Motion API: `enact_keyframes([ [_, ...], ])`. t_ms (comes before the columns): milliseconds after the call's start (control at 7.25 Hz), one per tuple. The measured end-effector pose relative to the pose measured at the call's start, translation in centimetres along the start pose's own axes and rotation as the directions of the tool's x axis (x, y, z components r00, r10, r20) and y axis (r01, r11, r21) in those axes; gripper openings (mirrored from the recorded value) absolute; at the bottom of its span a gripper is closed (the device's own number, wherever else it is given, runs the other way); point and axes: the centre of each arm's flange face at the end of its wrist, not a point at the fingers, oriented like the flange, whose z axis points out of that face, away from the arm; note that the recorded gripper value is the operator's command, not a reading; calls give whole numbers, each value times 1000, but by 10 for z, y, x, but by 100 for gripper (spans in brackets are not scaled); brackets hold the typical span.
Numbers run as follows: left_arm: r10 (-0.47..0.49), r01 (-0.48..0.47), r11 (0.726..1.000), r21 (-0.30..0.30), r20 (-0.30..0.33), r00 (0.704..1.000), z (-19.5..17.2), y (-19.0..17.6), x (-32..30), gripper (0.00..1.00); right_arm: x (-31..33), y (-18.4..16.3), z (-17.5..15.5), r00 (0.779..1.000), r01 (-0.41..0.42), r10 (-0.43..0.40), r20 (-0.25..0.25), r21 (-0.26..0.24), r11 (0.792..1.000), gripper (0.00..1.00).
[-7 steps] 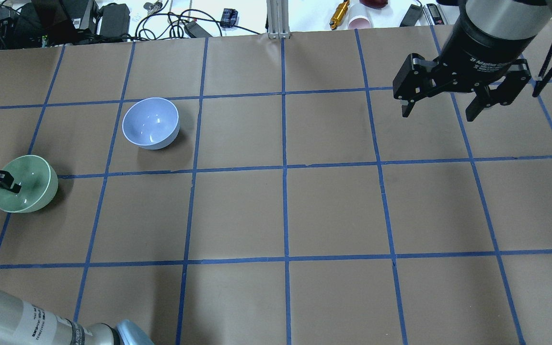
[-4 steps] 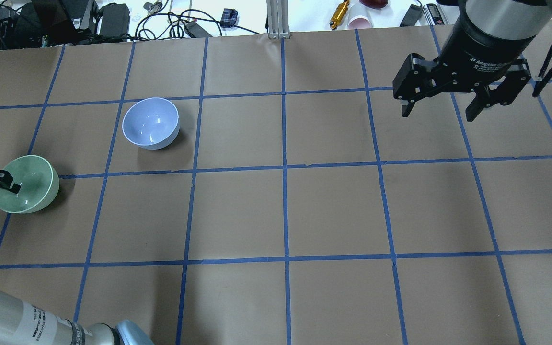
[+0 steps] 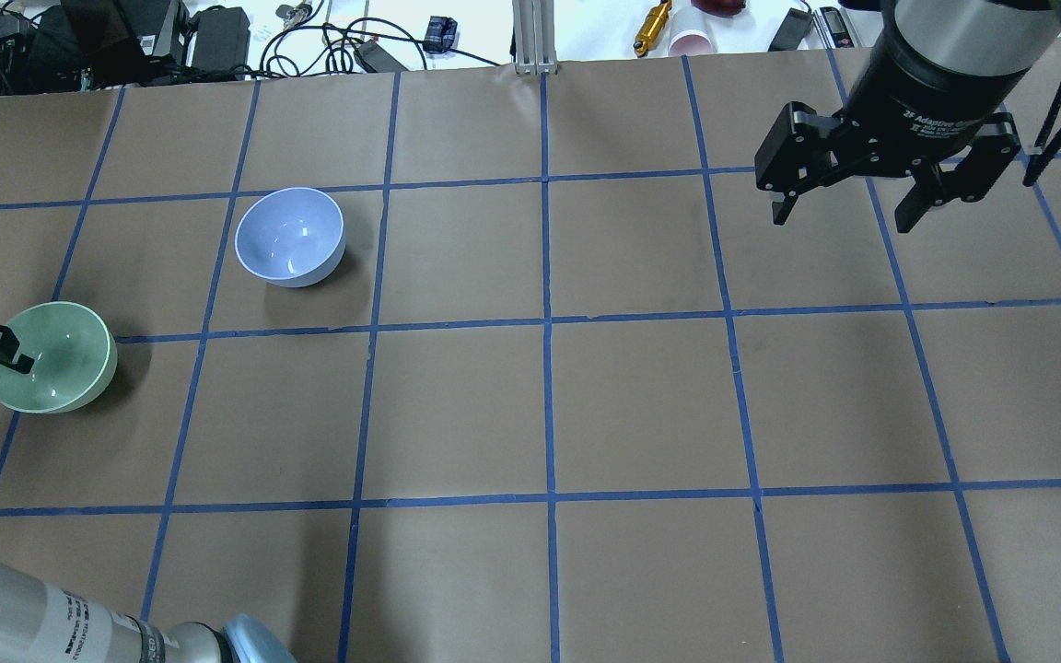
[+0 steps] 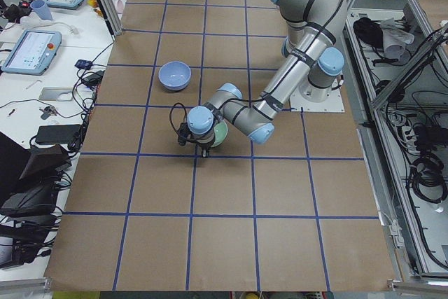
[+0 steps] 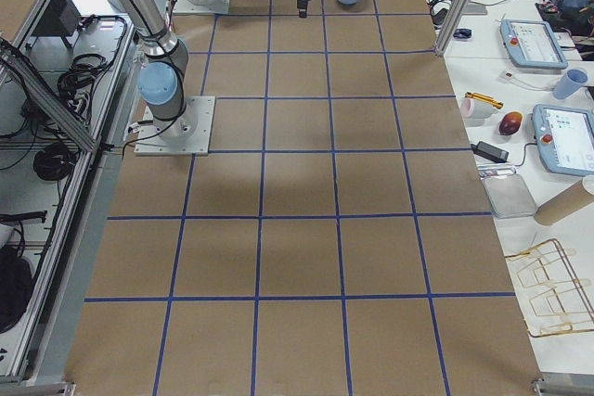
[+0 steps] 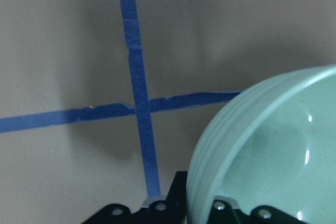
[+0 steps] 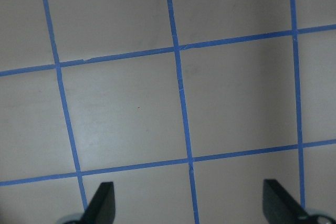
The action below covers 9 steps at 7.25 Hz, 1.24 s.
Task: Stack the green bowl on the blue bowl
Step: 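Lower the left gripper onto the green bowl rim and close it, then lift the green bowl with the left gripper over the blue bowl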
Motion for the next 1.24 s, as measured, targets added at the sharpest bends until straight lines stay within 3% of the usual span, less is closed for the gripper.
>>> enact_keyframes([
  [414,-64,64,998,-26,-30,997,-32,-8,26,0,0,0,0,1000,0,0,0,0,1000,100],
  [966,-179,178,983,-52,-19,984,-64,-87,146,0,0,0,0,1000,0,0,0,0,1000,100],
  [1241,-201,197,979,-48,-125,971,-67,-116,202,0,0,0,0,1000,0,0,0,0,1000,100],
])
